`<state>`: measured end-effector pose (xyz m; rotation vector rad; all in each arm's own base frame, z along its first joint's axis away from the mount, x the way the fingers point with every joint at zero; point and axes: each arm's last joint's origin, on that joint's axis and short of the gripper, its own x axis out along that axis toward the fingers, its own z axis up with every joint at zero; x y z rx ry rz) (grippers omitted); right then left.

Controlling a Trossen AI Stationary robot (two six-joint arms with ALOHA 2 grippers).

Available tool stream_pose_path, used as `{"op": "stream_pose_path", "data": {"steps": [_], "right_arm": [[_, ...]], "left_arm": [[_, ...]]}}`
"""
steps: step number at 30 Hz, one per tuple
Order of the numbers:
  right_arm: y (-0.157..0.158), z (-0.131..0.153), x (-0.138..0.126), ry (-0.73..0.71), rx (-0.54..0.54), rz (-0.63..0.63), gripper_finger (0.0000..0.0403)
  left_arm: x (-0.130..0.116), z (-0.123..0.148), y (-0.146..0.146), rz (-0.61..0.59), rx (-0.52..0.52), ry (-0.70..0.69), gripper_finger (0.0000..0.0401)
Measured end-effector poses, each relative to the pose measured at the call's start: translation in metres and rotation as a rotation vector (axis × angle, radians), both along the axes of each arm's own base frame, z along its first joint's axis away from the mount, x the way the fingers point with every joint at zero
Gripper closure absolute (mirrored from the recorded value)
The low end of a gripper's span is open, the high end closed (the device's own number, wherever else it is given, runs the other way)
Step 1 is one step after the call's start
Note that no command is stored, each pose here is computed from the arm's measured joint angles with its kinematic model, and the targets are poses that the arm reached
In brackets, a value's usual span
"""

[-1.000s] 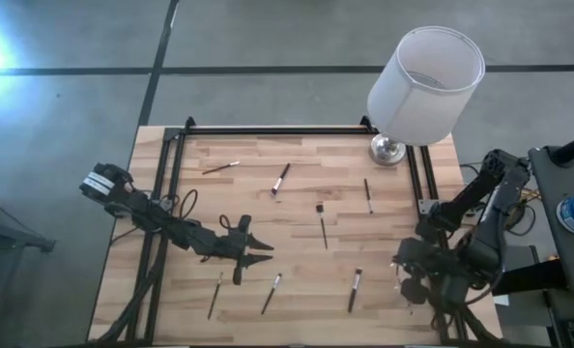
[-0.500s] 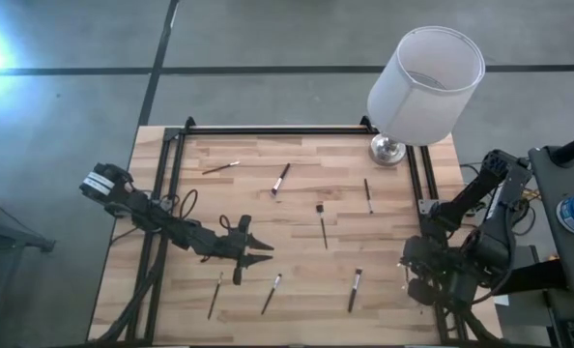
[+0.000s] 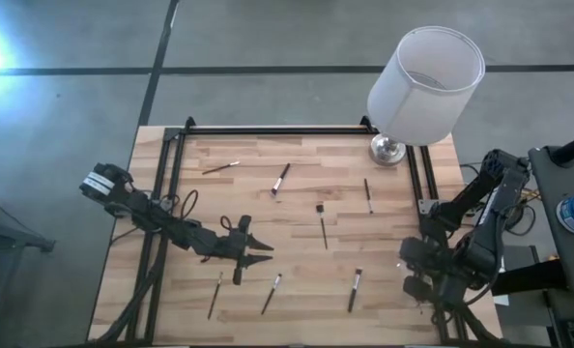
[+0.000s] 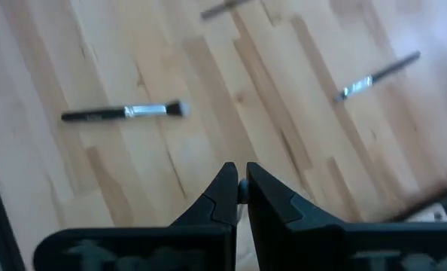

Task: Put items in baskets/containers
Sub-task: Put the eyeshadow brush into the transparent organizer

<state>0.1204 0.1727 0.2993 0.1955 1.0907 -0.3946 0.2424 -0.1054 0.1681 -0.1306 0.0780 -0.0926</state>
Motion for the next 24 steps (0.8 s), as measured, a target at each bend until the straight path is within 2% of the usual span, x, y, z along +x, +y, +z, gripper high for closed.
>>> {"op": "stream_pose_path", "data": {"steps": [8,12,20,24], "right_arm": [[-0.005,0.006,0.000,-0.125,-0.054,0.017,0.0390],[-0.008,0.008,-0.001,-0.137,-0.060,0.016,0.0390],[-0.005,-0.004,-0.008,0.098,0.096,-0.078,0.0390],[-0.003,-0.014,-0.008,0.127,0.132,-0.091,0.0390]], "left_arm": [[0.000,0.000,0.000,0.000,0.001,0.003,0.0303],[0.000,-0.001,0.000,0.001,0.001,0.009,0.0303],[0.000,-0.001,0.000,0.001,0.002,0.014,0.0303],[0.000,-0.001,0.000,0.001,0.002,0.013,0.0303]]}}
